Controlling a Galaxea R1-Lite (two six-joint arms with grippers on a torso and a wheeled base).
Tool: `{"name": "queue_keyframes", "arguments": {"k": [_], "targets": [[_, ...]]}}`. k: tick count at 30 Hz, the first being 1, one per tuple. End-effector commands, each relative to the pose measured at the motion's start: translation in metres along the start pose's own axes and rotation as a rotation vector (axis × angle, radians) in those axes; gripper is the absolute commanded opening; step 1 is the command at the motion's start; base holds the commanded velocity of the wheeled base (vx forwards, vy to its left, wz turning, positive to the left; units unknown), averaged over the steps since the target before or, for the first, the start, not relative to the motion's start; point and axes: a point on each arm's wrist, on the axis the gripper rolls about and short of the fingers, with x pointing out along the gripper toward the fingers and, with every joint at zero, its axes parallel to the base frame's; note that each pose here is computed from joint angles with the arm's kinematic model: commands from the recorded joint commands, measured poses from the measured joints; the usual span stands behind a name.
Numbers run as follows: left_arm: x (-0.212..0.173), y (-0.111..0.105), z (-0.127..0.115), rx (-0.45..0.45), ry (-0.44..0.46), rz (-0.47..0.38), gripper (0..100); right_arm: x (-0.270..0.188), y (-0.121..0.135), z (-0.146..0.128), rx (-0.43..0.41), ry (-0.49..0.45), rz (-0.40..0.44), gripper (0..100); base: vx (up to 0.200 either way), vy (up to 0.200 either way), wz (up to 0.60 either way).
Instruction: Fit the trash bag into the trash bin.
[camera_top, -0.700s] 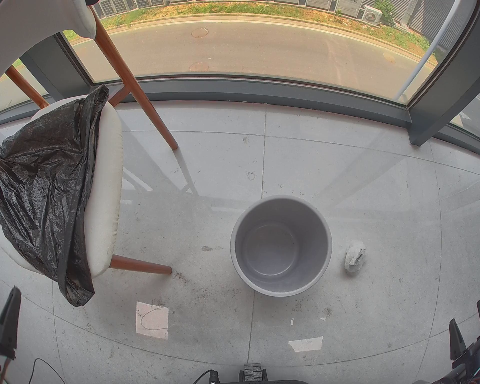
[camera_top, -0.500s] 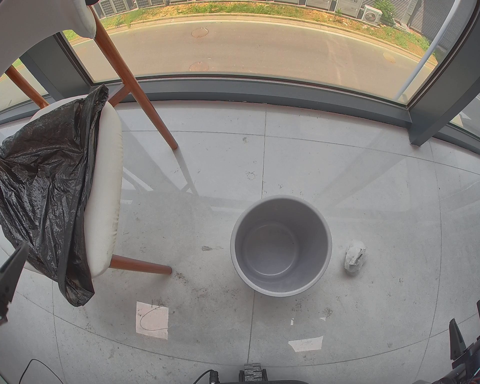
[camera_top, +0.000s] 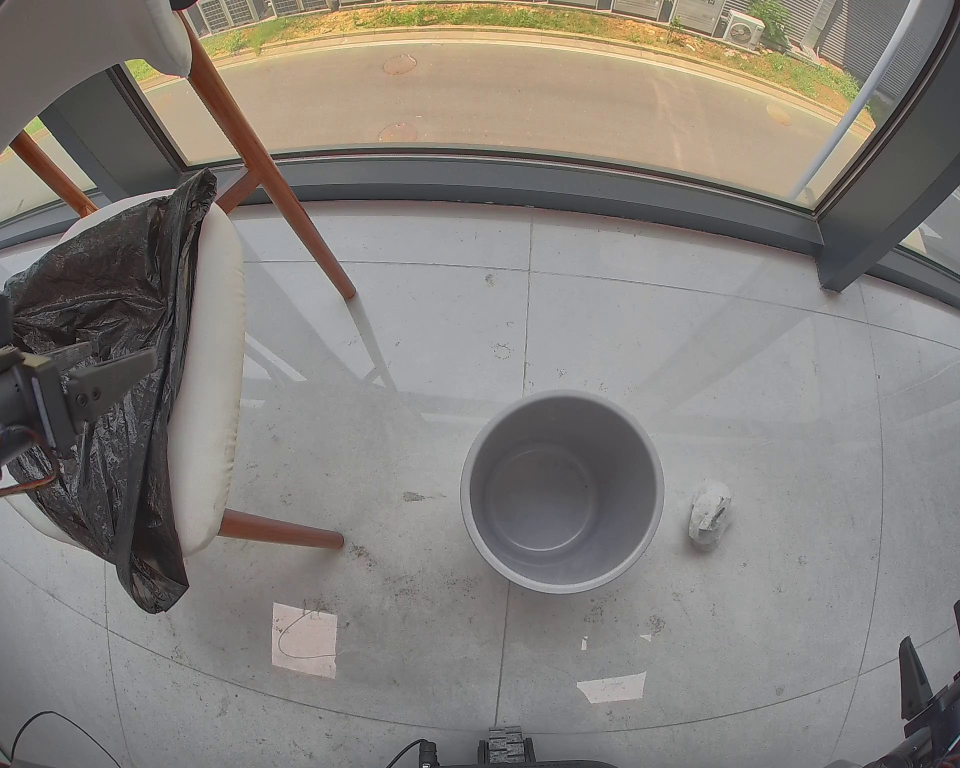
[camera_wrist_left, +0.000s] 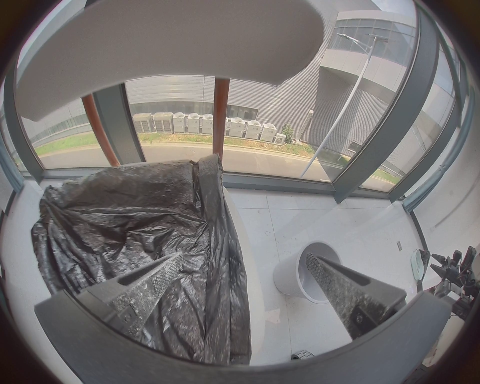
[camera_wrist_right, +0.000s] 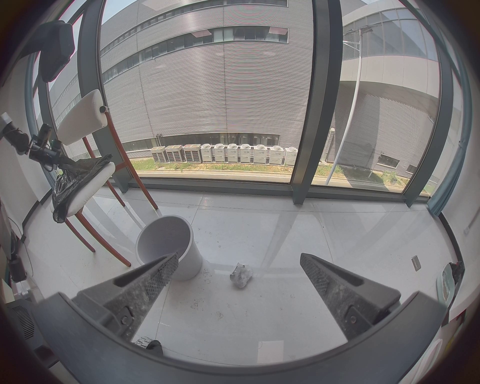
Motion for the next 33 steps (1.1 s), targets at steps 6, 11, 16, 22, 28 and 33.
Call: {"name": "queue_keyframes", "arguments": {"k": [6, 11, 16, 22, 28, 33], "targets": [[0.077, 0.022, -0.004, 0.005, 0.122, -0.012, 100, 0.001, 0.0, -0.005, 0.0, 0.008, -0.001, 100, 0.0, 0.0, 0.0], [0.094, 0.027, -0.002, 0.045, 0.112, -0.012, 100, 0.001, 0.0, -0.005, -0.001, 0.008, 0.001, 100, 0.0, 0.0, 0.0], [0.097, 0.028, -0.004, 0.096, 0.12, -0.011, 100, 0.001, 0.0, -0.005, -0.001, 0.008, 0.001, 100, 0.0, 0.0, 0.0], [0.095, 0.028, -0.003, 0.098, 0.119, -0.008, 0, 0.001, 0.0, -0.005, -0.003, 0.008, 0.002, 100, 0.0, 0.0, 0.0], [0.092, 0.03, -0.004, 0.083, 0.126, 0.002, 0, 0.001, 0.0, -0.005, -0.003, 0.008, 0.001, 100, 0.0, 0.0, 0.0], [0.071, 0.034, 0.004, 0.006, 0.077, 0.042, 0, 0.001, 0.0, -0.005, -0.001, 0.008, 0.001, 100, 0.0, 0.0, 0.0]]}}
